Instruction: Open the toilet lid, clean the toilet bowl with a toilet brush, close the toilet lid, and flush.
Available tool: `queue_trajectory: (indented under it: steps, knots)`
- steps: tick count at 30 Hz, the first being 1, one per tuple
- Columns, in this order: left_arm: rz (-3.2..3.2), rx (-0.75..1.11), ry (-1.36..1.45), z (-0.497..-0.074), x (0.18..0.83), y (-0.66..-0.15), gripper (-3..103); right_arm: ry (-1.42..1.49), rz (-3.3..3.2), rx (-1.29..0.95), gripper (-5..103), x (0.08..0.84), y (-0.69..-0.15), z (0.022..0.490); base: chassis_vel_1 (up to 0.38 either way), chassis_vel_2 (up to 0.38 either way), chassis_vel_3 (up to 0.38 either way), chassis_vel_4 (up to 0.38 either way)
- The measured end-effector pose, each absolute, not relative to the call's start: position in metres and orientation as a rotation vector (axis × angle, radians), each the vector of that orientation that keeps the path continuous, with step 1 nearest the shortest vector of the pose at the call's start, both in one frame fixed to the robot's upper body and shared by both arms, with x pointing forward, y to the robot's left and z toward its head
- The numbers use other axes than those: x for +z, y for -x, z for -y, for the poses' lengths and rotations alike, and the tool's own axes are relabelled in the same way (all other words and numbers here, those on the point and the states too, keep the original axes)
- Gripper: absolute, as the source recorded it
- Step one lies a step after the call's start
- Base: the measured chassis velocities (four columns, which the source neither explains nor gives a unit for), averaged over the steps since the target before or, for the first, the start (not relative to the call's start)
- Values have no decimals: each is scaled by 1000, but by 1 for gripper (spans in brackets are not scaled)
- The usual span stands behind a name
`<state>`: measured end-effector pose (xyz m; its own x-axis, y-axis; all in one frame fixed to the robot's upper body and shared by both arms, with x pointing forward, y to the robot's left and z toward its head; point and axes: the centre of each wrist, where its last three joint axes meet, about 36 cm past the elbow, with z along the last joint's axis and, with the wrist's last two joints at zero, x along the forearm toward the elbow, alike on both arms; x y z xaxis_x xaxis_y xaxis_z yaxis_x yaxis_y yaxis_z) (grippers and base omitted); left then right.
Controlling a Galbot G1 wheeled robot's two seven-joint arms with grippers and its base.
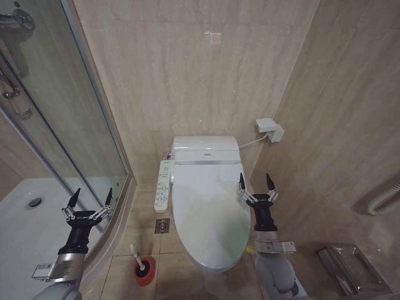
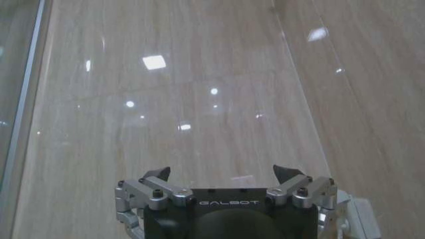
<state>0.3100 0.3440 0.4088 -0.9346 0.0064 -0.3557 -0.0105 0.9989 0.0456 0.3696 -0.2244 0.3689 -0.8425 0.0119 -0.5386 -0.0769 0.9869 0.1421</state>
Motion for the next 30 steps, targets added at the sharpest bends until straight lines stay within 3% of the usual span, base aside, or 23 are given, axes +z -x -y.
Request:
queue_trajectory:
  steps: [21,30]
  knots:
    - [-2782,99,4,-351,402,-315,100,21,-2573,192,100,363,-374,225,-167,158,179,-164]
    - [-2741,102,-150,-379,380,-344,100,17,-2581,185,100,356,-378,224,-13,-7,-29,4]
